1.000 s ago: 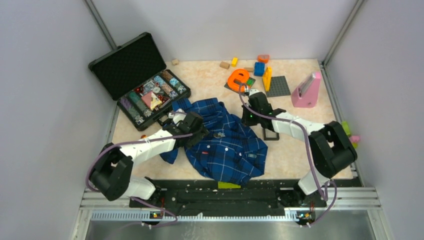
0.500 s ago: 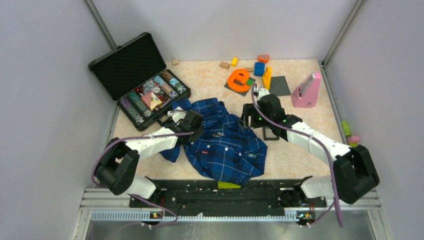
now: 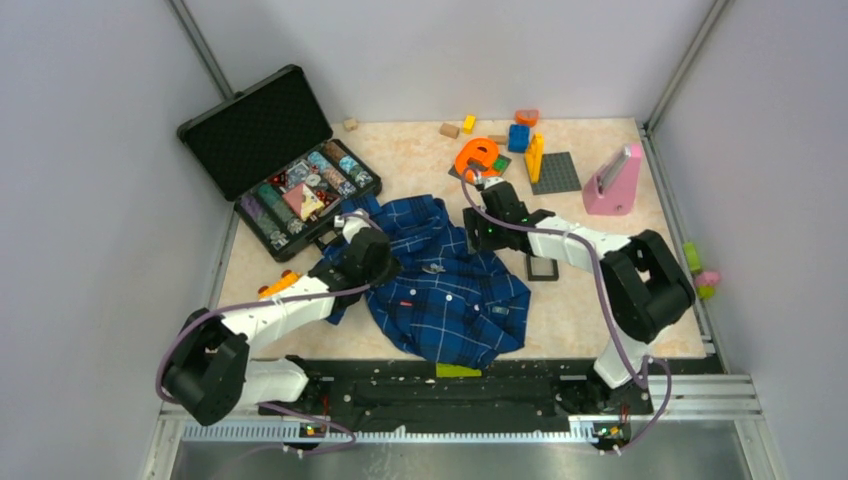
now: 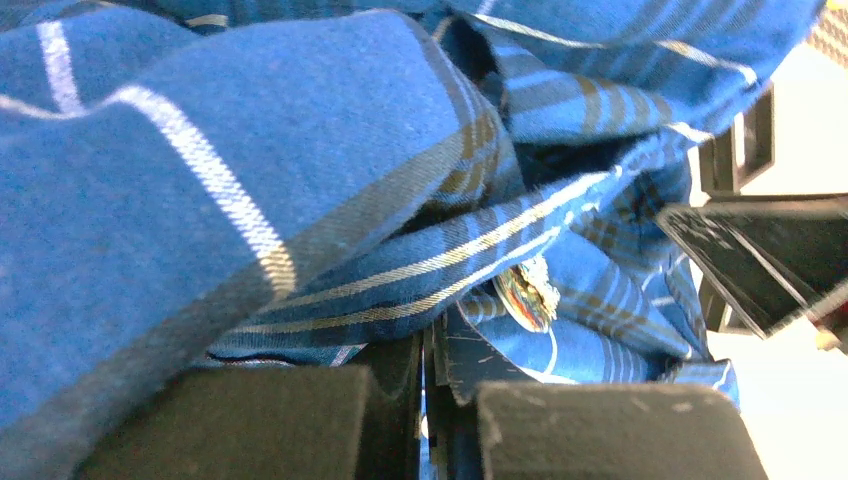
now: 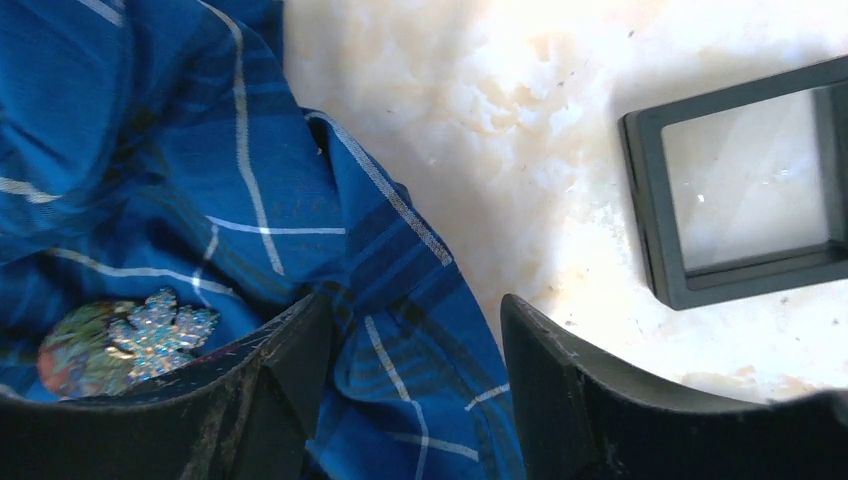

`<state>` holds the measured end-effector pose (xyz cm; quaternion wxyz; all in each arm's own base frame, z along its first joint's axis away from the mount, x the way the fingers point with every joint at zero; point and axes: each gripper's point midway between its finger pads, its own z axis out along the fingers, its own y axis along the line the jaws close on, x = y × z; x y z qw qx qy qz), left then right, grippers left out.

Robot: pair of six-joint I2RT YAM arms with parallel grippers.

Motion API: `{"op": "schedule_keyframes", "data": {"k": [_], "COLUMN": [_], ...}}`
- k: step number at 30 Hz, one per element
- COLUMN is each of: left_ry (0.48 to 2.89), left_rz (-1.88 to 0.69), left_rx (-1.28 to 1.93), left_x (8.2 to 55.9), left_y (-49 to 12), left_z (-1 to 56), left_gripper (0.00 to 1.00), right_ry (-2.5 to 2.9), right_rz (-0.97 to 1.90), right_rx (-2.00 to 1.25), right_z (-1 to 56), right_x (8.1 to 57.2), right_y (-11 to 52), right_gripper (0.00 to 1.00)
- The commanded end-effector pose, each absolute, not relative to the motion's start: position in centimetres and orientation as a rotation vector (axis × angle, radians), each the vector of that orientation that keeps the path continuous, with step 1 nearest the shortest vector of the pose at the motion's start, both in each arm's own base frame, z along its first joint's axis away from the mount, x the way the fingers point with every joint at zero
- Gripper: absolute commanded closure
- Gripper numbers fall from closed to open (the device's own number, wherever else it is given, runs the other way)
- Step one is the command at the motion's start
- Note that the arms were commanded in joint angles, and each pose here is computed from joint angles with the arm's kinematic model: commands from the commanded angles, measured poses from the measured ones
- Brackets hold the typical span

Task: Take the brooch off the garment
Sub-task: Adjust the clothes at the center of the board.

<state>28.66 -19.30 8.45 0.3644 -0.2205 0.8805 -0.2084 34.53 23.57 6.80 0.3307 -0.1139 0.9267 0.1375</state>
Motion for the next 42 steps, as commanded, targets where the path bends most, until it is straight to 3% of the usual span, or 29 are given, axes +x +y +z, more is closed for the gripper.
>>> {"op": "schedule_keyframes", "data": {"k": [1,3,5,6,8,15,21,26,31,32,33,34,35,37,42], "left_ry": [2.176,2.167,2.164,2.160,2.150,2.071,1.945,1.907,1.906,1.912,1.917,1.927,1.947,2.005,2.183], "left_rz": [-0.707,-0.724,-0.736,-0.748,-0.773,-0.985,-1.016,-1.084,-1.067,-1.070,-1.075,-1.079,-1.073,-1.047,-0.953], "left_rx": [-0.362,-0.337,-0.333,-0.330,-0.315,-0.047,0.019,0.088,0.083,0.083,0.086,0.086,0.080,0.054,0.045], "left_x": [28.8,28.5,28.3,28.2,28.1,26.4,25.4,23.1,22.0,21.8,21.6,21.5,21.5,21.5,21.1], "left_y": [-21.3,-21.2,-20.8,-20.7,-20.6,-23.3,-22.7,-22.6,-21.6,-21.5,-21.5,-21.6,-21.5,-21.3,-20.7], "left_z": [11.5,11.7,12.0,12.3,12.8,17.1,21.0,22.0,18.9,18.4,18.0,17.4,16.7,14.6,10.3], "left_gripper": [1.00,1.00,1.00,1.00,1.00,1.00,1.00,1.00,1.00,1.00,1.00,1.00,1.00,1.00,1.00], "right_ry": [2.380,2.397,2.403,2.401,2.389,2.185,2.049,2.084,2.172,2.195,2.213,2.220,2.218,2.210,2.249], "right_rz": [0.387,0.359,0.347,0.352,0.372,0.567,0.725,0.745,0.669,0.654,0.648,0.662,0.688,0.735,0.702], "right_rx": [-0.312,-0.300,-0.296,-0.299,-0.301,-0.307,-0.232,-0.153,-0.077,-0.084,-0.108,-0.150,-0.193,-0.249,-0.342], "right_z": [7.1,6.4,6.3,6.5,7.4,16.5,23.9,22.5,18.5,17.9,17.7,17.6,17.6,17.9,18.1], "right_x": [36.3,36.4,36.5,36.4,36.4,34.8,31.7,28.1,27.4,27.4,27.4,27.2,26.9,26.3,24.2], "right_y": [25.7,25.4,25.3,25.4,25.6,26.3,24.0,20.9,18.4,18.2,18.3,18.6,19.1,19.9,21.7], "right_gripper": [0.38,0.44,0.57,0.68,1.00,1.00,1.00,1.00,1.00,0.94,0.69,0.55,0.47,0.41,0.39]}}
